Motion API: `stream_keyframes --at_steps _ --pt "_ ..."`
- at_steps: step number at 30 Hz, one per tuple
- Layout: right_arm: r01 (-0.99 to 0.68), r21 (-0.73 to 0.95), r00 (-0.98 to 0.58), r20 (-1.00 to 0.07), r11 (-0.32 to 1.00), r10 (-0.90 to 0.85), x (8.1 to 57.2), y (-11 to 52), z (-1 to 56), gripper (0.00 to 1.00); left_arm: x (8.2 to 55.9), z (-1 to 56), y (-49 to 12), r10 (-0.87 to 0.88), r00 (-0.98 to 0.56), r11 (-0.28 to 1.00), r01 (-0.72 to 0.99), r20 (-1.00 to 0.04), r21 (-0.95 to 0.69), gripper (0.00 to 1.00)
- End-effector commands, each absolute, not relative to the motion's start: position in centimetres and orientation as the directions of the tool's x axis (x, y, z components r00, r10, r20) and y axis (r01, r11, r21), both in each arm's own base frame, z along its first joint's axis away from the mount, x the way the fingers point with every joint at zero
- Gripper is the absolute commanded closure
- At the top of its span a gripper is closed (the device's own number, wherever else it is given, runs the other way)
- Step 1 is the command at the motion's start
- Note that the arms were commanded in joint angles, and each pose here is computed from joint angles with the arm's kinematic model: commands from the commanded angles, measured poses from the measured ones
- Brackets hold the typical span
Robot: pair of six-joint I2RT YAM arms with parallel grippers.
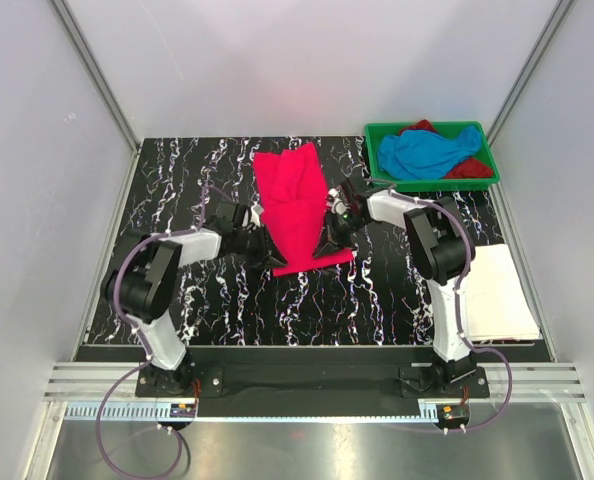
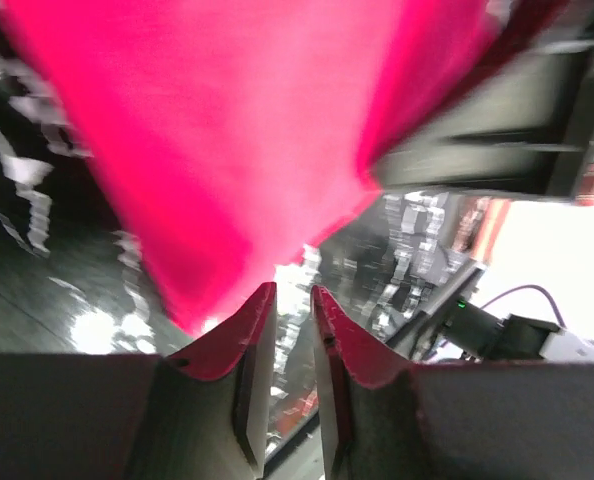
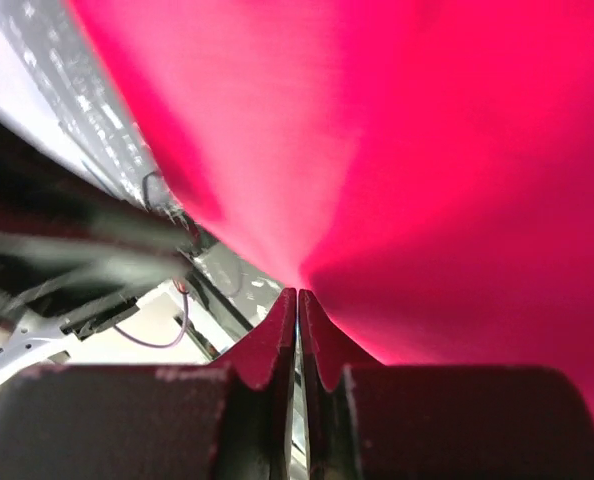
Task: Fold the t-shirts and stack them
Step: Fold the tshirt
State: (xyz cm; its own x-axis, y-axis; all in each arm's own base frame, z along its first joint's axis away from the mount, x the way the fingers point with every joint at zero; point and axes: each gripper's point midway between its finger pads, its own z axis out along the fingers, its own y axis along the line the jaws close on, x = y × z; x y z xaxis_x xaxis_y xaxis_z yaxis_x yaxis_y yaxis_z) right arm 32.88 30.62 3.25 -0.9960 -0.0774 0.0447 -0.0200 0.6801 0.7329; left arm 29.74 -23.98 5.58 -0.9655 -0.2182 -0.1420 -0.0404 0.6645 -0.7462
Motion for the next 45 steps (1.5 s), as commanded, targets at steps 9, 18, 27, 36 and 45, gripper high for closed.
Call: stream_keyframes --at_steps 9,18,27,36,45 --pt "0.006 0.717 -0.999 0.03 0.697 -0.022 33.1 25.2 1.9 0.91 30.6 2.6 -23.5 -0.203 -0.973 0.677 -0.055 -0.114 -0.734 0.82" --pt "-0.113 0.725 -0.986 -0.164 0.679 0.011 40.7 27.1 7.8 0.87 38.2 9.3 -21.6 -0.296 -0.927 0.6 0.009 -0.232 -0.8 0.7" --pt "-0.142 0.654 -0.957 -0.282 0.743 0.066 48.4 26.2 8.0 0.41 46.9 8.7 -17.4 -0.373 -0.862 0.67 0.006 -0.343 -0.743 0.58" --pt "-0.233 0.443 -0.918 -0.395 0.866 -0.045 52.2 22.0 5.9 0.36 48.1 6.7 -16.9 -0.36 -0.86 0.719 -0.008 -0.362 -0.695 0.56" --pt "-0.246 0.474 -0.911 -0.41 0.846 -0.035 53.6 22.9 5.3 0.49 47.9 5.2 -18.1 -0.353 -0.877 0.704 -0.02 -0.326 -0.709 0.58"
